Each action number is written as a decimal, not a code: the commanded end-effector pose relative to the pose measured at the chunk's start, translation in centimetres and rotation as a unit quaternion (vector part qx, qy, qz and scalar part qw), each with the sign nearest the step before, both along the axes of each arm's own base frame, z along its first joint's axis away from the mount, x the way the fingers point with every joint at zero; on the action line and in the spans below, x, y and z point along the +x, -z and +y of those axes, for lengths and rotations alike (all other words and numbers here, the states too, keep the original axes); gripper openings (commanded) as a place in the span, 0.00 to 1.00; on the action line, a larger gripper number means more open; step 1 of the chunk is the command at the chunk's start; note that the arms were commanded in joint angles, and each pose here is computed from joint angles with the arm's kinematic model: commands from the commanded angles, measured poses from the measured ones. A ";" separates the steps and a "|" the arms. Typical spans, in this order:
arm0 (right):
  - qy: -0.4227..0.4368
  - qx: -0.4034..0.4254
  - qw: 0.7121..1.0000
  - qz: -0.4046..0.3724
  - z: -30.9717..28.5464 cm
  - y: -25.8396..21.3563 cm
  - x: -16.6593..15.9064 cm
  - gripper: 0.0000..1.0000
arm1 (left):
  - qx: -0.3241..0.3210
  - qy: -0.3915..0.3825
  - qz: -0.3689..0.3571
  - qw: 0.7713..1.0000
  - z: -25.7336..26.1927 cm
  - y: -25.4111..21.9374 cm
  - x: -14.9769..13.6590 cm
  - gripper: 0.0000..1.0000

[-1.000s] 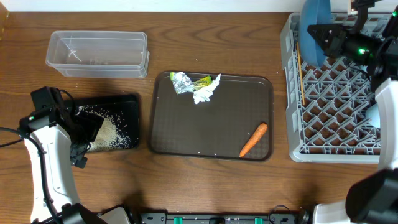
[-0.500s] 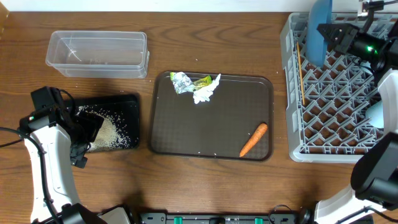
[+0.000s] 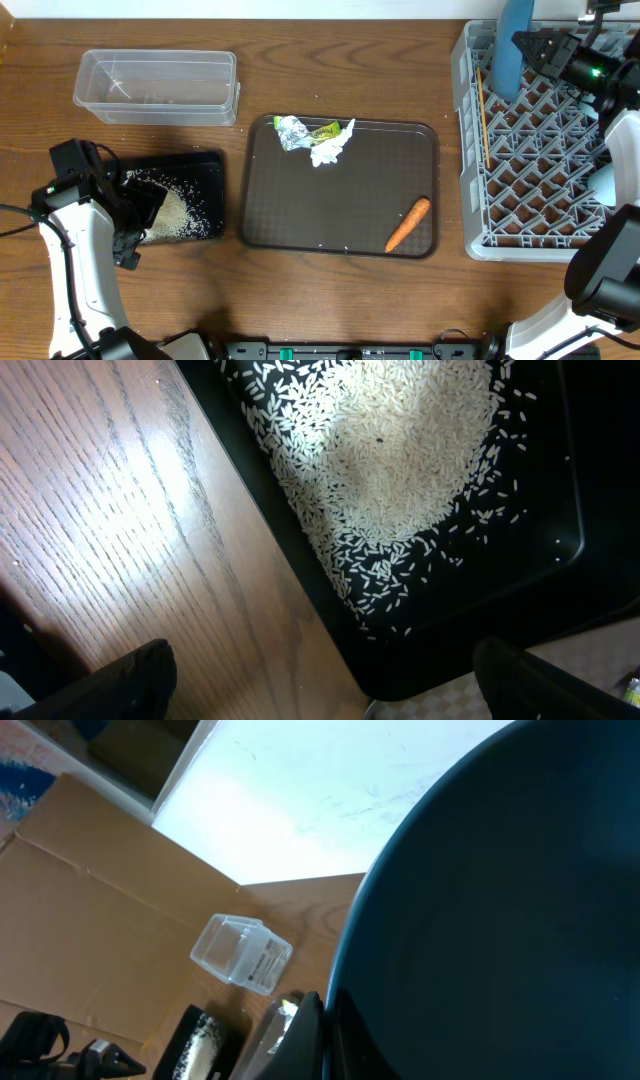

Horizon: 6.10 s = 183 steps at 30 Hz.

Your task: Sort waste into correct bins and load items into the dishwasher rack

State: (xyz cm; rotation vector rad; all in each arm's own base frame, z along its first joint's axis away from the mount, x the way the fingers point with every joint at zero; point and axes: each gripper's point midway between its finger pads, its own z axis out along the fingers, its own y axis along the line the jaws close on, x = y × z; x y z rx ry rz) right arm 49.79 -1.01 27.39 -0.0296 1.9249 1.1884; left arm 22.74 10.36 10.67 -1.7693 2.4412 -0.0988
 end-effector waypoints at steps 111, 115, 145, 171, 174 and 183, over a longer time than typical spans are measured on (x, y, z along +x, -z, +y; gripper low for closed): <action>0.295 -0.443 0.846 0.036 -0.3 0.6 -0.5 0.20 | 0.009 -0.002 -0.007 1.000 0.4 -0.7 0.1 0.98; 0.305 -0.462 0.830 0.071 -2.1 3.8 0.5 0.21 | 0.009 -0.002 -0.007 1.000 0.4 -0.7 0.1 0.98; 0.367 -0.323 0.872 0.016 -5.6 -6.8 -4.7 0.35 | 0.009 -0.002 -0.007 1.000 0.4 -0.7 0.1 0.98; 0.032 -0.163 0.979 0.121 9.6 -4.3 -13.6 0.99 | 0.009 -0.002 -0.008 1.000 0.4 -0.7 0.1 0.98; 0.008 -0.177 0.970 0.168 11.2 -2.4 -15.5 0.99 | 0.009 -0.002 -0.007 1.000 0.4 -0.7 0.1 0.98; -0.022 -0.229 0.952 0.201 13.8 -0.4 -17.8 0.99 | 0.009 -0.002 -0.007 1.000 0.4 -0.7 0.1 0.98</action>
